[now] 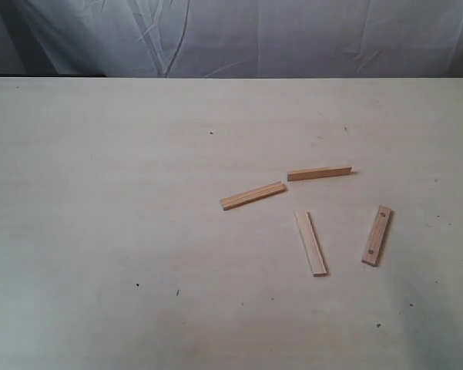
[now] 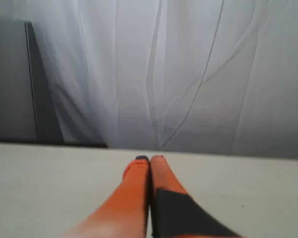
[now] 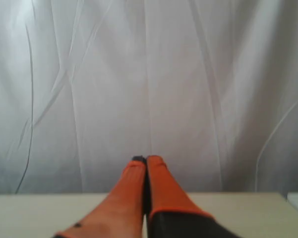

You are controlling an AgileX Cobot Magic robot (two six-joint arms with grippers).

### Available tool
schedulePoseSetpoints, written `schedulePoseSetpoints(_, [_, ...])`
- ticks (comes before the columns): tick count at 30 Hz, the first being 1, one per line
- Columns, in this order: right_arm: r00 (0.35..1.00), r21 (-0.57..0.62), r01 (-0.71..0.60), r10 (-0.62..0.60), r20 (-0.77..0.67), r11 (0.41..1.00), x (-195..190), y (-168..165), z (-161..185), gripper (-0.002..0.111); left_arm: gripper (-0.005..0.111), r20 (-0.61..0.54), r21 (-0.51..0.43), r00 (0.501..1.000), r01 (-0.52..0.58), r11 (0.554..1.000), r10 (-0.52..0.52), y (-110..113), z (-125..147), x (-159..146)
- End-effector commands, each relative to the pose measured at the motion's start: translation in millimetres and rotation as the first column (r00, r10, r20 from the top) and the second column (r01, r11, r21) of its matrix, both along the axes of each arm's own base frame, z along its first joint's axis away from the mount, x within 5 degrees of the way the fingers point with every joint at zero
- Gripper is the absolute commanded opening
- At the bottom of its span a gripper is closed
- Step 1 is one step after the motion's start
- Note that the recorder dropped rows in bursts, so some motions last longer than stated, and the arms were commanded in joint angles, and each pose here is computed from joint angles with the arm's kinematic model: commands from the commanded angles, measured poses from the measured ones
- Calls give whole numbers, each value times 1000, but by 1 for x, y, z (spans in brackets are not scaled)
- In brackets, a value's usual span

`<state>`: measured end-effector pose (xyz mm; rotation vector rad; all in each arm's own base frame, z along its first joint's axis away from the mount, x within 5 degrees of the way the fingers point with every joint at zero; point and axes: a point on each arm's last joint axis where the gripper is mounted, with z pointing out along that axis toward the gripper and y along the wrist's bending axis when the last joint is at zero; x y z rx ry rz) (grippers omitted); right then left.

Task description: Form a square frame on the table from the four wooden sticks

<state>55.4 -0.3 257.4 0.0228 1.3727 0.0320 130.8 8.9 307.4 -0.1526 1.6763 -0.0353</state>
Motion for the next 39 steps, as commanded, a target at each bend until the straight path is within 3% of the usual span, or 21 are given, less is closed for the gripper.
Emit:
schedulePoseSetpoints(1, [922, -8, -80, 71, -381, 997, 29, 7, 15, 0, 0, -359, -41, 932, 31, 999, -44, -3, -25, 61])
schedulePoseSetpoints(3, [839, 25, -90, 89, -537, 996, 60, 10, 17, 0, 0, -449, -67, 888, 77, 995, -99, -15, -43, 86])
schedulePoseSetpoints(7, [679, 116, -77, 137, -721, 990, 113, 15, 4, 0, 0, -502, -62, 845, 177, 982, -184, -40, -61, 104])
schedulePoseSetpoints(15, [328, 166, -281, 257, -909, 945, 217, 69, -28, -1, 0, -539, -60, 785, 326, 944, -305, -86, -92, 126])
schedulePoseSetpoints(18, [202, 187, -334, 264, -943, 924, 255, 100, -60, -1, 0, -538, -60, 781, 339, 939, -317, -93, -101, 131])
schedulePoseSetpoints(23, [137, 198, -337, 256, -957, 921, 292, 117, -95, -1, 0, -536, -88, 784, 315, 945, -312, -93, -103, 132])
schedulePoseSetpoints(27, [101, 202, -330, 247, -964, 922, 299, 119, -111, -1, 0, -540, -90, 782, 313, 945, -310, -93, -104, 132])
schedulePoseSetpoints(34, [156, 162, -309, 218, -964, 937, 310, 118, -134, -1, 0, -543, -101, 781, 303, 948, -308, -93, -105, 133])
schedulePoseSetpoints(39, [233, 133, -295, 206, -950, 946, 318, 117, -136, -1, 0, -534, -113, 788, 292, 950, -306, -93, -105, 133])
